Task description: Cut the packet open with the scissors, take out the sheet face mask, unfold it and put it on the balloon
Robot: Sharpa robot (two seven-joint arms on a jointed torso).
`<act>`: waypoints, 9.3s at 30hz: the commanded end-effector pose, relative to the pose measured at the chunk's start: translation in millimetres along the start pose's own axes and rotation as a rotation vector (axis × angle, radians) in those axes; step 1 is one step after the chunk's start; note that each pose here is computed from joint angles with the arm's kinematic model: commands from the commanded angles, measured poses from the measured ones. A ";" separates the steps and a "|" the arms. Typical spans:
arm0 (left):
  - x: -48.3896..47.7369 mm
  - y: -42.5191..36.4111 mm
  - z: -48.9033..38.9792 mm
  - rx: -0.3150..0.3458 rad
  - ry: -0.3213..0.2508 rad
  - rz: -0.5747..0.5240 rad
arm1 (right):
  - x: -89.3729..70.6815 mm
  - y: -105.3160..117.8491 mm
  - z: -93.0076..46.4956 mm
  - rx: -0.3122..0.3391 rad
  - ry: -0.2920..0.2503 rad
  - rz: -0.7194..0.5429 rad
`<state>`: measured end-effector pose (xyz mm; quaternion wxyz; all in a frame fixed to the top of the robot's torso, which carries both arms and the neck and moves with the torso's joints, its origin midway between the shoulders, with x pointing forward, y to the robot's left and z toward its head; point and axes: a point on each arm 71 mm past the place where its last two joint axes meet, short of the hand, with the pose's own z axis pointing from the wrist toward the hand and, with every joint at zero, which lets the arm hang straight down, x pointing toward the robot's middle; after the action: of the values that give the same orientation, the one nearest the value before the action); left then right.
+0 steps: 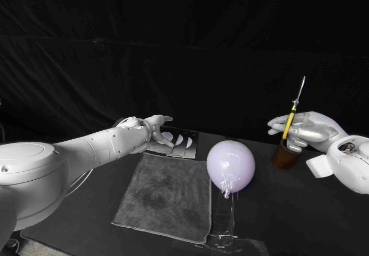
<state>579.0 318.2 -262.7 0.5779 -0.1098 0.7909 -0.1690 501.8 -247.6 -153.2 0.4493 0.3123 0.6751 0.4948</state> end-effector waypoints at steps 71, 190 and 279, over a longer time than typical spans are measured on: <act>3.5 17.6 6.2 0.004 0.162 0.093 | 8.3 4.6 -3.3 -0.012 0.026 -0.039; -37.5 42.8 -13.6 0.033 -0.198 -0.194 | 4.9 2.1 -1.3 -0.001 0.016 -0.061; -28.5 -187.4 -53.9 0.629 0.610 -1.162 | 71.5 27.6 33.0 -0.193 0.150 0.090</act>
<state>534.3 168.1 -152.3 0.1634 -0.3012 0.6466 -0.6815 503.7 -166.6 -151.6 0.4163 0.2647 0.6375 0.5918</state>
